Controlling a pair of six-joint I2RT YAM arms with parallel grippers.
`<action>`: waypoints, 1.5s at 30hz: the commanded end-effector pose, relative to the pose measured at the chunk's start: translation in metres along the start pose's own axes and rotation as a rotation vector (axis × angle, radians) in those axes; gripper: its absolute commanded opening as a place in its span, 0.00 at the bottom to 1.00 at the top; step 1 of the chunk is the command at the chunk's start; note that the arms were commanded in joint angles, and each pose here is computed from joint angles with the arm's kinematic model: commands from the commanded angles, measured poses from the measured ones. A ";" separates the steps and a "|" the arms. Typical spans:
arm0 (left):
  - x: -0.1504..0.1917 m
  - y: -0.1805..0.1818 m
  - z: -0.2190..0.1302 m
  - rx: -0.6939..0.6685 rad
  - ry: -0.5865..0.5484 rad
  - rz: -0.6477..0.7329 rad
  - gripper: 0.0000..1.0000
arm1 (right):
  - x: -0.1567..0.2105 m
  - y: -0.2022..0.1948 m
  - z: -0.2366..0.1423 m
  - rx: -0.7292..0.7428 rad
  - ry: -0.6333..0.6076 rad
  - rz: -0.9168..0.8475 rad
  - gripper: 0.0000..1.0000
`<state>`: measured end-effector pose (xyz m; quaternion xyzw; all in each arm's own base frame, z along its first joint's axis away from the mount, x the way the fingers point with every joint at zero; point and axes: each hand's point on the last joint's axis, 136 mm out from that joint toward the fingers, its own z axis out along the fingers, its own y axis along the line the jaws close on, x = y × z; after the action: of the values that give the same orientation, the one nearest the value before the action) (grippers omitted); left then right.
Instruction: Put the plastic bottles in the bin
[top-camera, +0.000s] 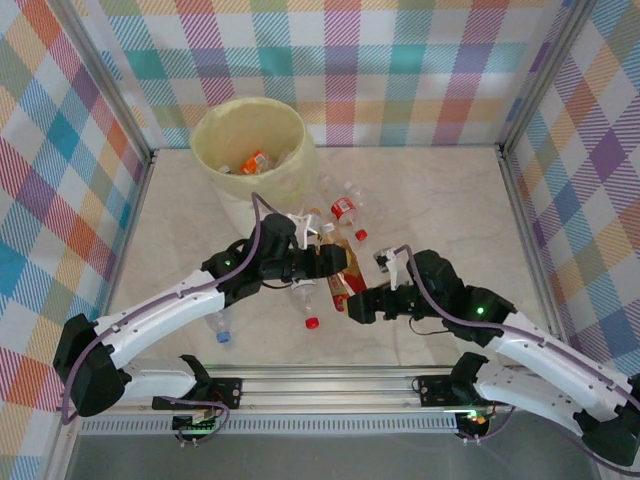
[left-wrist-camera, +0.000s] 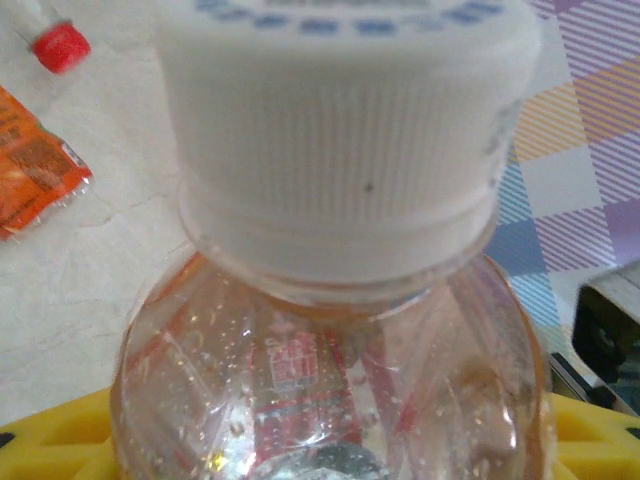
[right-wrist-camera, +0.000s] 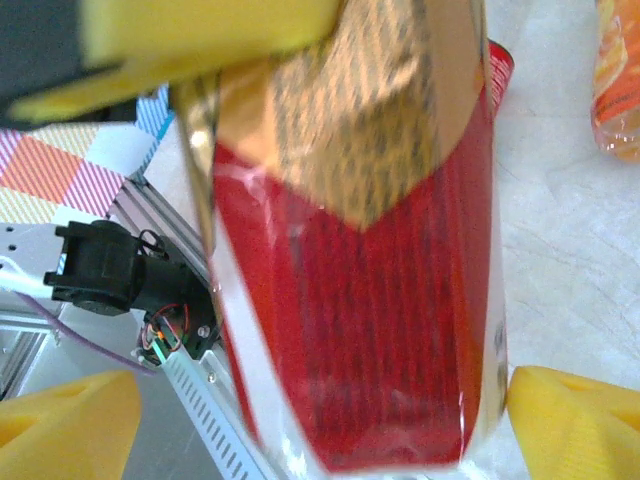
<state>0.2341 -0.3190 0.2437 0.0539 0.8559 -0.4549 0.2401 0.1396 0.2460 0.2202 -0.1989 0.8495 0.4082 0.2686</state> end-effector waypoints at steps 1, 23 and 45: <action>-0.021 -0.005 -0.019 -0.017 -0.039 0.034 0.62 | -0.022 0.022 -0.022 -0.049 -0.082 -0.099 0.97; -0.171 -0.029 -0.118 -0.314 -0.229 0.253 0.66 | -0.148 0.067 -0.080 0.110 -0.489 -0.482 1.00; -0.296 0.030 -0.168 -0.707 -0.420 0.412 0.66 | -0.152 0.063 -0.074 0.127 -0.477 -0.451 1.00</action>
<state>0.4346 -0.1440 0.4414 0.0387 0.8574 -0.1172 0.4997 0.1993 0.2431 0.3707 -0.2725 0.7335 0.3143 0.5376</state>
